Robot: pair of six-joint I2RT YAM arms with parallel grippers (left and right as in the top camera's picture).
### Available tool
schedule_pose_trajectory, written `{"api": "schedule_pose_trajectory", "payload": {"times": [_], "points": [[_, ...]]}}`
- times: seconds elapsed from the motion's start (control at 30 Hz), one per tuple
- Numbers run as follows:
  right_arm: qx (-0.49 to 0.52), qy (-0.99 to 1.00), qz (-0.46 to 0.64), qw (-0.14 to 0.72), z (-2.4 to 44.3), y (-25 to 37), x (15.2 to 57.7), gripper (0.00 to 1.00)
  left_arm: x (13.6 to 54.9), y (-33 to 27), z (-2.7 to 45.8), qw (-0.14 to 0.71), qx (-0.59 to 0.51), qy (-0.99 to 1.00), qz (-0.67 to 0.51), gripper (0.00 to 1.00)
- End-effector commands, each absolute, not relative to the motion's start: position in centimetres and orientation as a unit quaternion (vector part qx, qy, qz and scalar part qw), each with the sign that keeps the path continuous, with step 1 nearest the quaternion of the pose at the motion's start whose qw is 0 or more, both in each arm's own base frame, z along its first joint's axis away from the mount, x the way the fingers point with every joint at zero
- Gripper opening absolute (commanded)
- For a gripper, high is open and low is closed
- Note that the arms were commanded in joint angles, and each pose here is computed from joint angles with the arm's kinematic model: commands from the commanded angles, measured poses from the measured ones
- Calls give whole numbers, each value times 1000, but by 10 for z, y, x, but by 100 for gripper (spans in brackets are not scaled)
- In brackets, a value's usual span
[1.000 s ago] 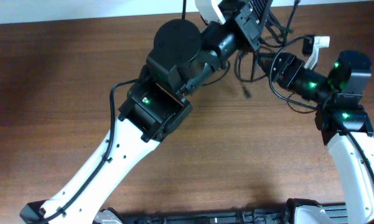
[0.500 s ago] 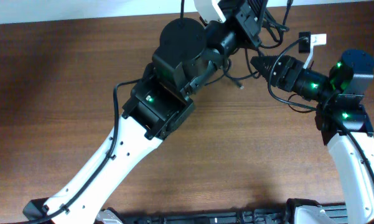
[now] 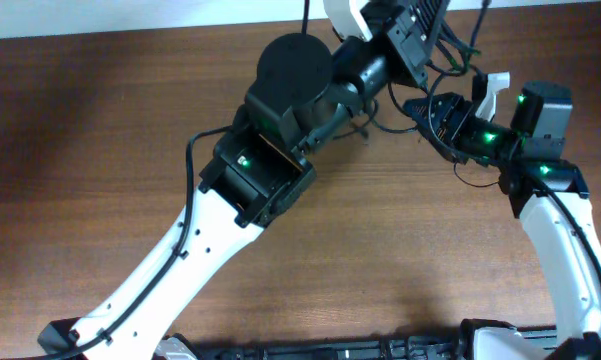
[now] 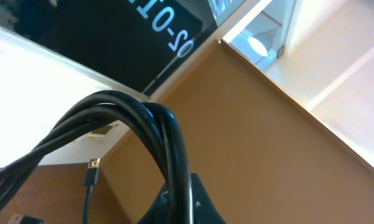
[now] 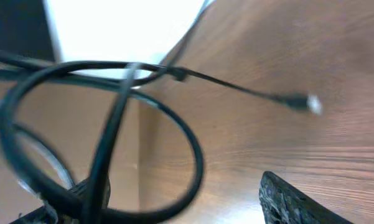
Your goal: Untangle cables
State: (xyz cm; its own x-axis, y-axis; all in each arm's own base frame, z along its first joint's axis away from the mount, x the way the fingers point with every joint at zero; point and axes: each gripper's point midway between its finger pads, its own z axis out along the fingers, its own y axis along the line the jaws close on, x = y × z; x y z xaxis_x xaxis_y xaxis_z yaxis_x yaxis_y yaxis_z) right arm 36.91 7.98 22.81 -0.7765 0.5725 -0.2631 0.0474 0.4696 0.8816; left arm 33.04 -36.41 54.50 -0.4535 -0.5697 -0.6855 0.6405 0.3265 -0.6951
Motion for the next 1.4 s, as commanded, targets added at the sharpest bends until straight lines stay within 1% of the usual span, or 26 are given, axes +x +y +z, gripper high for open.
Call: {"api": "schedule_pose_trajectory", "payload": {"times": [0.0, 0.13, 0.27, 0.37, 0.6, 0.73, 0.83, 0.9, 1.1, 1.37], "points": [[215, 821, 445, 287, 216, 68, 377, 74, 320, -365, 560, 527, 44, 608, -592, 0], [247, 828, 403, 302, 206, 53, 383, 74, 312, -370, 563, 517, 66, 601, -606, 0], [303, 844, 333, 291, 181, 31, 377, 74, 300, -373, 570, 508, 93, 587, -623, 0], [336, 853, 284, 282, 165, 15, 370, 74, 300, -363, 576, 514, 89, 585, -620, 0], [341, 854, 276, 280, 163, 13, 369, 74, 297, -327, 587, 526, 72, 596, -602, 0], [291, 846, 358, 267, 181, 42, 370, 72, 303, -320, 580, 523, 64, 612, -590, 0], [213, 822, 455, 267, 213, 73, 371, 72, 303, -320, 577, 519, 64, 617, -588, 0], [166, 806, 497, 275, 233, 85, 370, 72, 303, -321, 576, 518, 63, 619, -587, 0], [79, 776, 552, 294, 266, 102, 364, 72, 312, -316, 567, 523, 40, 634, -568, 0], [2, 752, 584, 306, 289, 118, 354, 72, 316, -322, 561, 517, 41, 639, -567, 0]]}}
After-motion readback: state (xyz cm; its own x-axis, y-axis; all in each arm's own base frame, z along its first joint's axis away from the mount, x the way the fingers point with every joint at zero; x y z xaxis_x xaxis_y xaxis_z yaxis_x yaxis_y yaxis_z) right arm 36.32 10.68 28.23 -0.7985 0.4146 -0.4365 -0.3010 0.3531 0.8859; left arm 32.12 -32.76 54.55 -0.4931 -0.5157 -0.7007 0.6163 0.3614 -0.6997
